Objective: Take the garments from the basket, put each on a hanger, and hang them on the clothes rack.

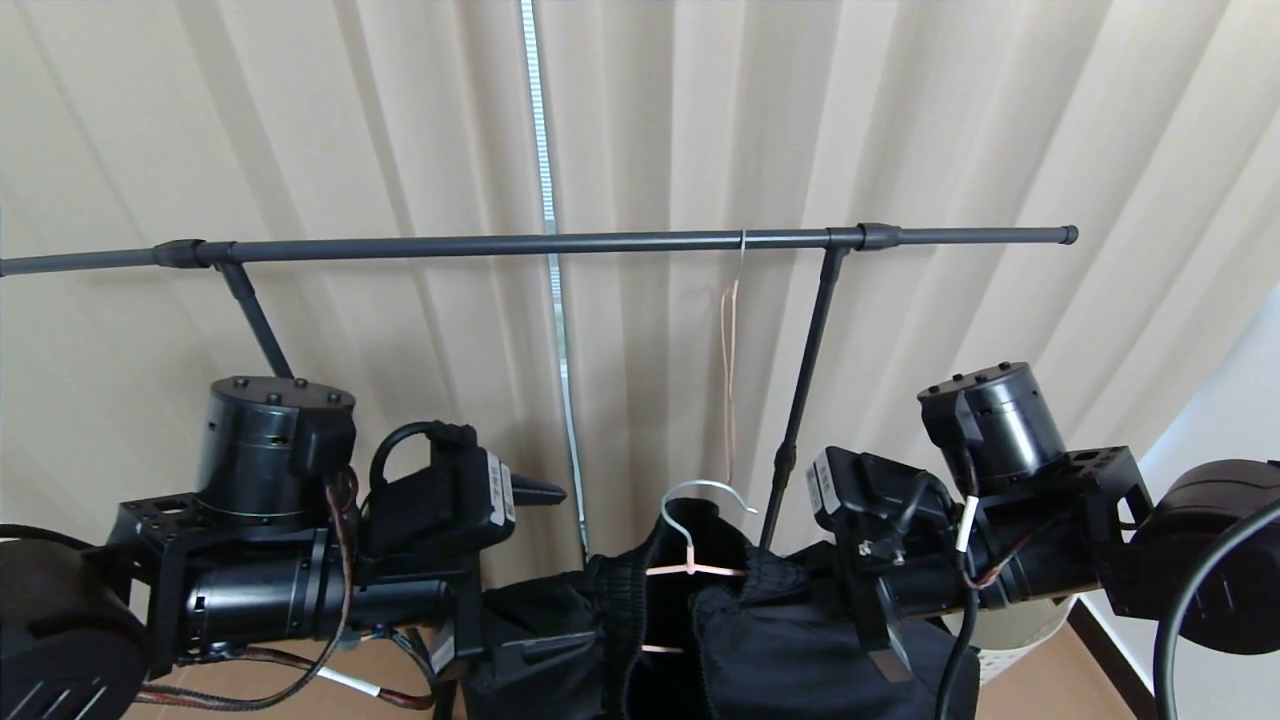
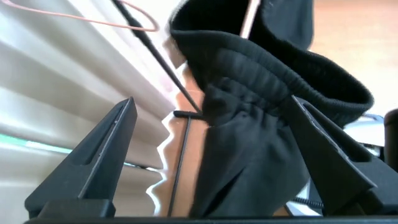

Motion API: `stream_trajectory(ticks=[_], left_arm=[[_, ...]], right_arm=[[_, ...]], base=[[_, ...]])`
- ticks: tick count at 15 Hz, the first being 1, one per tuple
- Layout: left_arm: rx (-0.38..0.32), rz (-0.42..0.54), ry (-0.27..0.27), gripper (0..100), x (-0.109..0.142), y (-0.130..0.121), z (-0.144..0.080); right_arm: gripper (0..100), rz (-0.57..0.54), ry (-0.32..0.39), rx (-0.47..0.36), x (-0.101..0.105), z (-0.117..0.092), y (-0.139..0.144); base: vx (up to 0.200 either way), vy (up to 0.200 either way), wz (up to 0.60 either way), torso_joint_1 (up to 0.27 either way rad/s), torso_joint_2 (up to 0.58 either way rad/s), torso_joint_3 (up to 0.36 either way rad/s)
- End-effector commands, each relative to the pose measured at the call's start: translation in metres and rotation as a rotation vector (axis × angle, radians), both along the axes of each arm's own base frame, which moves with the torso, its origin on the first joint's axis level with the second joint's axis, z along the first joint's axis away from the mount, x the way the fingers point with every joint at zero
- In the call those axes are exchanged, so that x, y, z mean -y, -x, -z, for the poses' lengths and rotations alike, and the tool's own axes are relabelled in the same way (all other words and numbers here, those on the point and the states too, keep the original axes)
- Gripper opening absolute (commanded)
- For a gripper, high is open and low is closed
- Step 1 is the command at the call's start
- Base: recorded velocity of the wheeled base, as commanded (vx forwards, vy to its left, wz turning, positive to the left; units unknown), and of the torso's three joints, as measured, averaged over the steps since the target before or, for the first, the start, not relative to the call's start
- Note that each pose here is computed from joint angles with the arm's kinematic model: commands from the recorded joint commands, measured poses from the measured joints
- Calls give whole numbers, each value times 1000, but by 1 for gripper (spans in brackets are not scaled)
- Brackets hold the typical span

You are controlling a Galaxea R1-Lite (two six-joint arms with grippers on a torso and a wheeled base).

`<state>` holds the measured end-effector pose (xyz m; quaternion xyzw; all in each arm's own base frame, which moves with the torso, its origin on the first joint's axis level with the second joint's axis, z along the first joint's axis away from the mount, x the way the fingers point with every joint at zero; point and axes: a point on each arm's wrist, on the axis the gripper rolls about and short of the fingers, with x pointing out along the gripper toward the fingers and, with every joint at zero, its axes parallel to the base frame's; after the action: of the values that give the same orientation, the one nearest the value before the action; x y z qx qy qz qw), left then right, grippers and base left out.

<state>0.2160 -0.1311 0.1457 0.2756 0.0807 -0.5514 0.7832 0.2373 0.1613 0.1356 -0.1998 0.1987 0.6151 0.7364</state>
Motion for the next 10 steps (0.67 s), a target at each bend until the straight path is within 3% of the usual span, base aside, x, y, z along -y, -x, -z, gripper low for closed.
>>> stream_trajectory(ticks=[1,6,10], left_arm=[[-49,30,-30,100,11,-5,15],[-93,39,-60,100,18,-10,30],[-95,-24,-98,100,23,-27,39]], right_arm=[[0,2,-1,1,0,-2,-1],[0,0,-16,8,4,-7,1],[0,-11,-25,17,7,-11,9]], base=[[0,0,0,0,0,0],[0,0,0,0,0,0],[0,0,0,0,0,0]])
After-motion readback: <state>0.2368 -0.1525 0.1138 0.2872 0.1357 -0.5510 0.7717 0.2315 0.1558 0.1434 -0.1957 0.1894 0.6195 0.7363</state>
